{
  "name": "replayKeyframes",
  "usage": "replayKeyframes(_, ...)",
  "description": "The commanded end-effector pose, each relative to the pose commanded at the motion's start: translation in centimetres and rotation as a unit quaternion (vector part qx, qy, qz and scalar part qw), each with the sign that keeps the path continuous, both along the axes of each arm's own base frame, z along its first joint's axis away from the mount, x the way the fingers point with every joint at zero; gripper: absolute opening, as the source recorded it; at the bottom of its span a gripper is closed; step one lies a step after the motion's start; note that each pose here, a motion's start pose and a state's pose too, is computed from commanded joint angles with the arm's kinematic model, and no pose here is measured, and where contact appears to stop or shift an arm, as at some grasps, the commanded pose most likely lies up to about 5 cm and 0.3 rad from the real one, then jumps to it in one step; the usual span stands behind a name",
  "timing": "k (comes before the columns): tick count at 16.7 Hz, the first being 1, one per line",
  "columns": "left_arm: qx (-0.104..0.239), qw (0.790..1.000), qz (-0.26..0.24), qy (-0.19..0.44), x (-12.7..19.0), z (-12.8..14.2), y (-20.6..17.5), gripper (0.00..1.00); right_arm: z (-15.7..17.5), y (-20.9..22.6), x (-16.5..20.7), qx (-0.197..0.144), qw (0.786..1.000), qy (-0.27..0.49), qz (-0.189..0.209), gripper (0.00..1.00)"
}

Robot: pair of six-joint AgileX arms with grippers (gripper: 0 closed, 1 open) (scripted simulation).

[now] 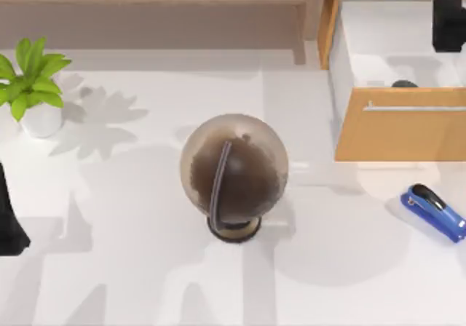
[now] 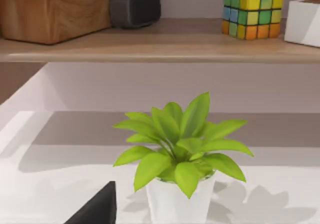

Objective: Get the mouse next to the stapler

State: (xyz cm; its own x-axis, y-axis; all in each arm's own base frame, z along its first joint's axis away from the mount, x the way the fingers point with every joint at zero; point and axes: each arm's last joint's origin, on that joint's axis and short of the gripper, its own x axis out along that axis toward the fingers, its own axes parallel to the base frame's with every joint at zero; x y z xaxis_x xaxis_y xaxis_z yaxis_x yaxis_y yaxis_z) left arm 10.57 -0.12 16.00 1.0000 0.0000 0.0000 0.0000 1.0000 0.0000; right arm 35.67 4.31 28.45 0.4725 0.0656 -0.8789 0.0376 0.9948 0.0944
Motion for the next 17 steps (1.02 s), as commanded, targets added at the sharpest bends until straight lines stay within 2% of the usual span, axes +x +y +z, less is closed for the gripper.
replayKeyframes(4,0.0,1.0,0.0,0.0,0.0,0.0,0.0,1.0,-4.6,1.7,6.9,-0.016,0.995,0.098,0.006,1.0)
replayKeyframes(7,0.0,1.0,0.0,0.0,0.0,0.0,0.0,1.0,-8.5,2.6,10.2,-0.028,0.987,0.155,0.009,1.0)
replayKeyframes(11,0.0,1.0,0.0,0.0,0.0,0.0,0.0,1.0,-11.7,2.8,12.3,-0.037,0.981,0.191,0.009,1.0)
replayKeyframes(17,0.0,1.0,0.0,0.0,0.0,0.0,0.0,1.0,-12.0,2.7,12.5,-0.036,0.98,0.194,0.007,1.0)
